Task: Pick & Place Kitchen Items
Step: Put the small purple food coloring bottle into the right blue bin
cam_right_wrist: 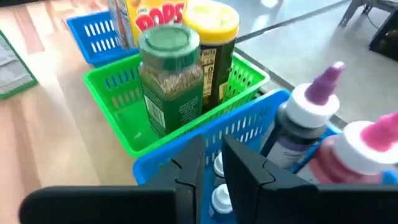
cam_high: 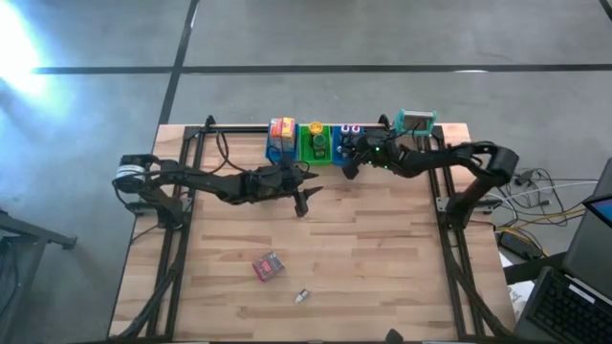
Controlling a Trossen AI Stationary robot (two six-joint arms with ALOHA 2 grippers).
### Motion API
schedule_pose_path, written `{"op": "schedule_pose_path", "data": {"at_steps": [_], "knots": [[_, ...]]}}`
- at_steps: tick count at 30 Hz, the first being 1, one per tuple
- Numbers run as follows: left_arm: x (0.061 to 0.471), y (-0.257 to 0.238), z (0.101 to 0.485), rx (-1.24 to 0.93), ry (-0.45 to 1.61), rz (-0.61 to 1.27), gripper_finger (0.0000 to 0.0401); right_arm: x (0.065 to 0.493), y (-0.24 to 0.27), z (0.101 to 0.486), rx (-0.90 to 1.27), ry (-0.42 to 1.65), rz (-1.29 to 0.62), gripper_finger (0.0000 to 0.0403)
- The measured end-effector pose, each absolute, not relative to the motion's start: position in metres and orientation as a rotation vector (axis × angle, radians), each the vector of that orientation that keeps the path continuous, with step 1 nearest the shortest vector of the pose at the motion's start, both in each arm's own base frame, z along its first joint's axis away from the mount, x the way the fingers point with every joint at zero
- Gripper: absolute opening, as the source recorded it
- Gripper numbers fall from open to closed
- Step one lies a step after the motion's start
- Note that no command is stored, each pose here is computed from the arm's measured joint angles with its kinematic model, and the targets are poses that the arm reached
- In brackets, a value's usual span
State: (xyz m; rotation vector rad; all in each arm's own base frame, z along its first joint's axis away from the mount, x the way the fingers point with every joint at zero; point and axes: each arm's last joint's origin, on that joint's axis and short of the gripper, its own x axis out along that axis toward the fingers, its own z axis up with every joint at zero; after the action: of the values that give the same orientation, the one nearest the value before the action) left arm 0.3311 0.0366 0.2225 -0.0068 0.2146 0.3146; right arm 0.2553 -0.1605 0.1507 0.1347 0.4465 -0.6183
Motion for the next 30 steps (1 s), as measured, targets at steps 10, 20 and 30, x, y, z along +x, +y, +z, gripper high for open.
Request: {"op": "schedule_pose_path", "data": {"at_steps": [10, 20, 30], "knots": [[0.331, 0.037, 0.222, -0.005, 0.216, 0.314, 0.0197, 0.238, -0.130, 0.203, 0.045, 0.442, -0.543, 0.0028], [0.330, 0.027, 0.216, 0.061, 0.289, 0.245, 0.0197, 0.232, -0.063, 0.233, -0.115, 0.447, -0.288, 0.0008], [0.307, 0.011, 0.239, -0.098, 0.322, 0.215, 0.0191, 0.241, 0.021, 0.248, -0.249, 0.510, 0.098, 0.0008]]}}
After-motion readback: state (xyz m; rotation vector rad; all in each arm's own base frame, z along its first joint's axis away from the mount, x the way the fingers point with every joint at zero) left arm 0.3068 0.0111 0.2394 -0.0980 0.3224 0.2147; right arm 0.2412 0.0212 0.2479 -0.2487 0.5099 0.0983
